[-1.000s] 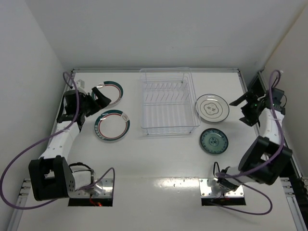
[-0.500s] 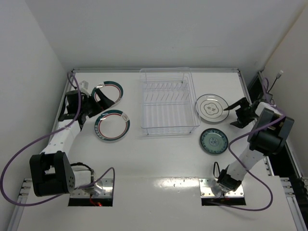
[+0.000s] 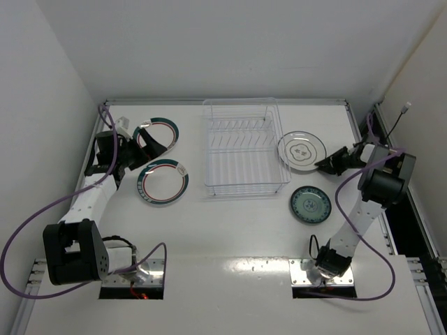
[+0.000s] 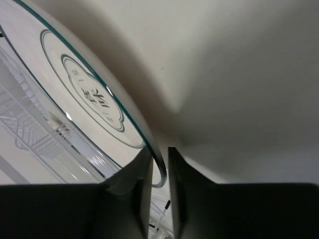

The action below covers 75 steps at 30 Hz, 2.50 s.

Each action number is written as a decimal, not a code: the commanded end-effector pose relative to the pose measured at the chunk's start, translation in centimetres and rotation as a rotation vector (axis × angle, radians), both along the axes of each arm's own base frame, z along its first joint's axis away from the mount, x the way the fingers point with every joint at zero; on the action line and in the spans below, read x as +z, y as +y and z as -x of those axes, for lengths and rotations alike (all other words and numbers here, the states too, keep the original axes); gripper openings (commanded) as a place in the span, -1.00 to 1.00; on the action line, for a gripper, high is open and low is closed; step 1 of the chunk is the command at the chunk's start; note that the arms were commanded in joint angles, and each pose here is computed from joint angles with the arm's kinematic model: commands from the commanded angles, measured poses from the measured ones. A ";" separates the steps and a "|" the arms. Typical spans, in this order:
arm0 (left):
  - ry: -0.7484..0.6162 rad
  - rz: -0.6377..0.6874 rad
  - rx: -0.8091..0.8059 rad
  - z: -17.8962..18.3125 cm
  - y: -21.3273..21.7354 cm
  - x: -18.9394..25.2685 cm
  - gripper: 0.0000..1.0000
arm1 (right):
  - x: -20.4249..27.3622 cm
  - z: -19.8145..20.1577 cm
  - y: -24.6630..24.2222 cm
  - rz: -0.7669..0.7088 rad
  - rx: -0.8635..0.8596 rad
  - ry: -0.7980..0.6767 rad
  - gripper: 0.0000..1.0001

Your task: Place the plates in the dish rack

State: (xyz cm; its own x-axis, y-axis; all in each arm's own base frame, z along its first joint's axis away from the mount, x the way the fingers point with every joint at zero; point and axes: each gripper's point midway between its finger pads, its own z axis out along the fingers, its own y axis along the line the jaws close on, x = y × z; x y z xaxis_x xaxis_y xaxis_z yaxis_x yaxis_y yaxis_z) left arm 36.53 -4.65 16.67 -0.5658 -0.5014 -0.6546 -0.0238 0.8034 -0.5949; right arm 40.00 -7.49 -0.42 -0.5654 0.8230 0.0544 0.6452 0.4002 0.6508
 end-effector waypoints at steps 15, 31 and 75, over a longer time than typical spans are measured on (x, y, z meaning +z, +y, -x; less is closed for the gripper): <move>-0.034 -0.003 -0.031 -0.6 -0.3 0.4 1.00 | 30.5 -1.8 -2.5 0.762 -0.197 -0.556 -1.00; -0.008 0.011 -0.049 -0.6 -0.6 -0.6 1.00 | 31.6 -6.4 11.2 1.180 0.061 -0.524 -1.00; 0.013 0.026 -0.052 -0.6 -0.7 -1.2 1.00 | 28.1 -1.0 10.8 1.215 0.219 -0.364 -0.05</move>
State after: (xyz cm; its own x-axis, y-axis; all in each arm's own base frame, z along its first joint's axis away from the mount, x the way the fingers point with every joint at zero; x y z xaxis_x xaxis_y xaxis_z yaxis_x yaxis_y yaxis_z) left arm 36.89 -5.20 15.05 -0.6086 -0.4959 -0.6194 -0.0187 0.7894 -0.6136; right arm 44.98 6.83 24.35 -0.5648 0.0587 -0.8231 0.2976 0.9448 -0.1369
